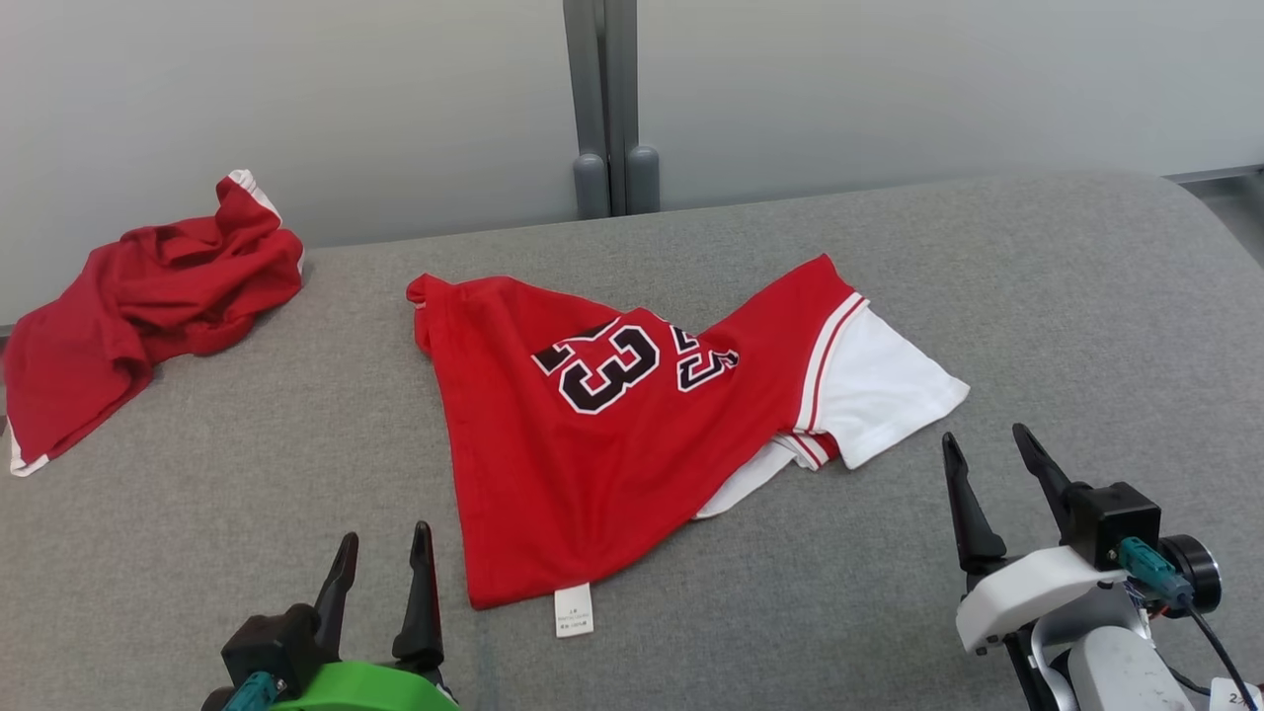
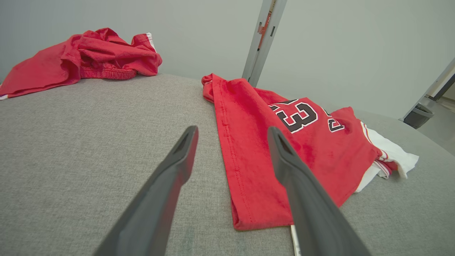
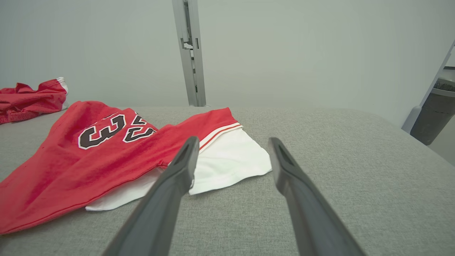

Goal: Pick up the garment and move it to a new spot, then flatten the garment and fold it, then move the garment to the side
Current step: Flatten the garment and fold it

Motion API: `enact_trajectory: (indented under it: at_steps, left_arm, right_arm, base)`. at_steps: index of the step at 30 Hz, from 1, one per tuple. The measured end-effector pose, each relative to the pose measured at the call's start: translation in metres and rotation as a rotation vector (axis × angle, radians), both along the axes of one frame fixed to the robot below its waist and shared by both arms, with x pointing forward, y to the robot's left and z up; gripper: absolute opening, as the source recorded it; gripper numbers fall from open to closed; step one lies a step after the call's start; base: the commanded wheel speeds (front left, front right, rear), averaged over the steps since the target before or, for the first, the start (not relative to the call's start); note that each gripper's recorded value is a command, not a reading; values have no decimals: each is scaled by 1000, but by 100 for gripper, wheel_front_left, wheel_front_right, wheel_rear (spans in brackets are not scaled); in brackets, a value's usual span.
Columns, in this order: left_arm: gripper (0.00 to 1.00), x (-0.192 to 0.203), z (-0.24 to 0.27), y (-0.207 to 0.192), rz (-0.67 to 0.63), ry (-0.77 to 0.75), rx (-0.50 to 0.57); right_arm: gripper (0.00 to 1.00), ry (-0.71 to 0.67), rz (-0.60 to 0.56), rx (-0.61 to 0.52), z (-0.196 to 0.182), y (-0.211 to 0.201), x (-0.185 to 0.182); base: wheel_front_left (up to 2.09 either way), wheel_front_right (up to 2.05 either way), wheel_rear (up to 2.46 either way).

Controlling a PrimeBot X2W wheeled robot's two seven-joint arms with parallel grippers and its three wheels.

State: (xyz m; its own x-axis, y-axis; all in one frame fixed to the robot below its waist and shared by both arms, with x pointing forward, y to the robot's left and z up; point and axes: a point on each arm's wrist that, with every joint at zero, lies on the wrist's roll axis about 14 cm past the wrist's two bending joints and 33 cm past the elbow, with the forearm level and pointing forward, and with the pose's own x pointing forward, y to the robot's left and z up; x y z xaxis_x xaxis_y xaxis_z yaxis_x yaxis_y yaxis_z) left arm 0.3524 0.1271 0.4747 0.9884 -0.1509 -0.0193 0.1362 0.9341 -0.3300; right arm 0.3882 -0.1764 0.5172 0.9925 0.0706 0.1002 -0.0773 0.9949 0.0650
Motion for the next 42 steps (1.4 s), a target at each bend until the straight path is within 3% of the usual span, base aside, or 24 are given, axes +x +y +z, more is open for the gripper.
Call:
enact_trajectory:
  at_steps: [17,29,42]
  left_arm:
    - [100,-7,-16,-6,-26,42,12]
    - [100,-24,-83,-35,-120,440,-87]
    - [100,-11,-95,-60,-156,565,-183]
  right_arm:
    - [100,16,4,5,-5,1,-7]
    - [100,29,4,5,-10,1,-10]
    - [100,52,-46,6,-18,-16,-15]
  base:
    - [0,0,0]
    - [0,0,0]
    - [0,0,0]
